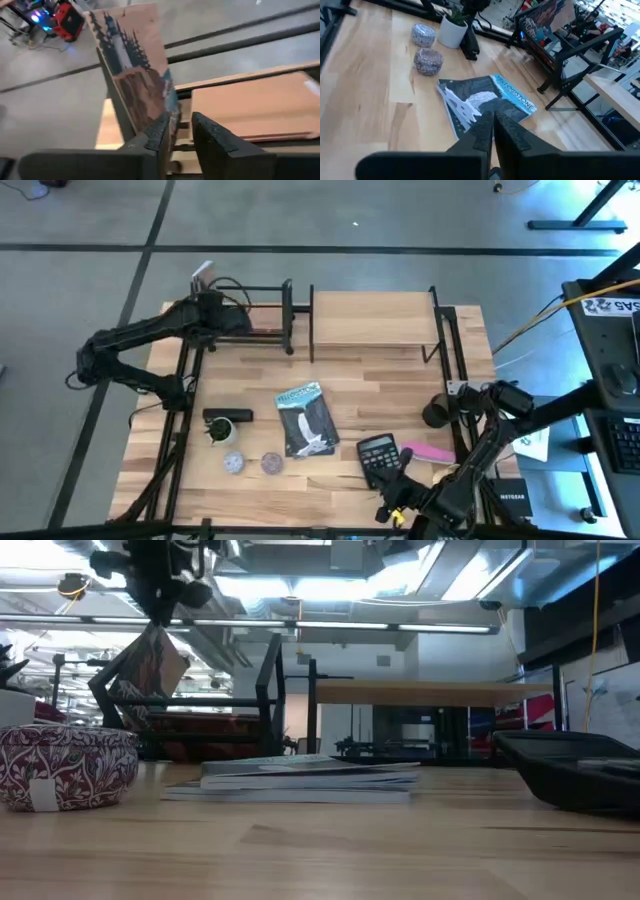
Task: Stock shelves
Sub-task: Remove the brown book from the bookshelf
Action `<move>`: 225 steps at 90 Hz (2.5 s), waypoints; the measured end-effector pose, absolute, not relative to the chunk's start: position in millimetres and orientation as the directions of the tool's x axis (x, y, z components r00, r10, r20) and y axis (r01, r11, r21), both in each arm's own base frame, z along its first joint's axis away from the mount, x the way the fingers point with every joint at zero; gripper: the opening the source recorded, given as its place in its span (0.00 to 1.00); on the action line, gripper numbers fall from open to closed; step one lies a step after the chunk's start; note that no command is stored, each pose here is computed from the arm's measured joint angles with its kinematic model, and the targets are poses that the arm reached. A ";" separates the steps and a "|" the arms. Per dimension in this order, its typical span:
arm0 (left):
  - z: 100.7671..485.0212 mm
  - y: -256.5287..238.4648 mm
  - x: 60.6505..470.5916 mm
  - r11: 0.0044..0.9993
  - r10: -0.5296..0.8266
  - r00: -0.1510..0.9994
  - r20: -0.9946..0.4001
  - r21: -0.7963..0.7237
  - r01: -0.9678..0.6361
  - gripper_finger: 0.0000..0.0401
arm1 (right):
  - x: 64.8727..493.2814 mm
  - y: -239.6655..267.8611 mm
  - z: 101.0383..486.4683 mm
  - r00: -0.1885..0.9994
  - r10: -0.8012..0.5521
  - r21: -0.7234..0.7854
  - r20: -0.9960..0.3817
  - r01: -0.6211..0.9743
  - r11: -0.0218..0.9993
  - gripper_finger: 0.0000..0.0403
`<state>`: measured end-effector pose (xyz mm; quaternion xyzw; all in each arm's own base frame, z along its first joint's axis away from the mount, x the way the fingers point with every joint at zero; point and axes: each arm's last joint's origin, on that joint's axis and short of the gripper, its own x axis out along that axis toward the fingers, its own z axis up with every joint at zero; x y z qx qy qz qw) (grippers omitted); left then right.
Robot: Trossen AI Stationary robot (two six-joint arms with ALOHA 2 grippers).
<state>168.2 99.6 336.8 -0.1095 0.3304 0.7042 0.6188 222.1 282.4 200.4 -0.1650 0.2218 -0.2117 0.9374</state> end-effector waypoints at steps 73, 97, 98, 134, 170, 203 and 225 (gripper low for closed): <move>357.4 167.5 130.0 -0.233 0.743 -0.357 -0.566 0.281 -0.931 0.46 | 232.2 250.3 199.9 0.703 -0.576 -0.442 -0.418 0.396 0.805 0.00; 352.1 173.1 134.0 -0.287 0.747 -0.408 -0.524 0.299 -0.910 0.46 | 234.5 246.6 199.6 0.688 -0.586 -0.436 -0.427 0.412 0.800 0.00; 352.0 173.2 134.0 -0.289 0.747 -0.410 -0.523 0.300 -0.909 0.46 | 234.5 246.6 199.6 0.689 -0.586 -0.436 -0.426 0.412 0.800 0.00; 350.6 170.3 135.9 -0.259 0.741 -0.393 -0.545 0.308 -0.916 0.23 | 234.3 247.4 199.7 0.693 -0.584 -0.431 -0.423 0.413 0.802 0.00; 350.8 169.7 138.6 -0.227 0.747 -0.370 -0.552 0.310 -0.923 0.02 | 234.6 247.8 199.7 0.694 -0.582 -0.426 -0.424 0.415 0.804 0.00; 376.5 168.3 148.5 -0.156 0.822 -0.291 -0.489 0.298 -0.942 0.01 | 234.5 247.7 199.7 0.694 -0.583 -0.427 -0.423 0.414 0.804 0.00; 417.5 152.8 166.8 -0.033 0.910 -0.119 -0.397 0.218 -0.975 0.00 | 234.5 247.7 199.8 0.695 -0.583 -0.428 -0.421 0.415 0.803 0.00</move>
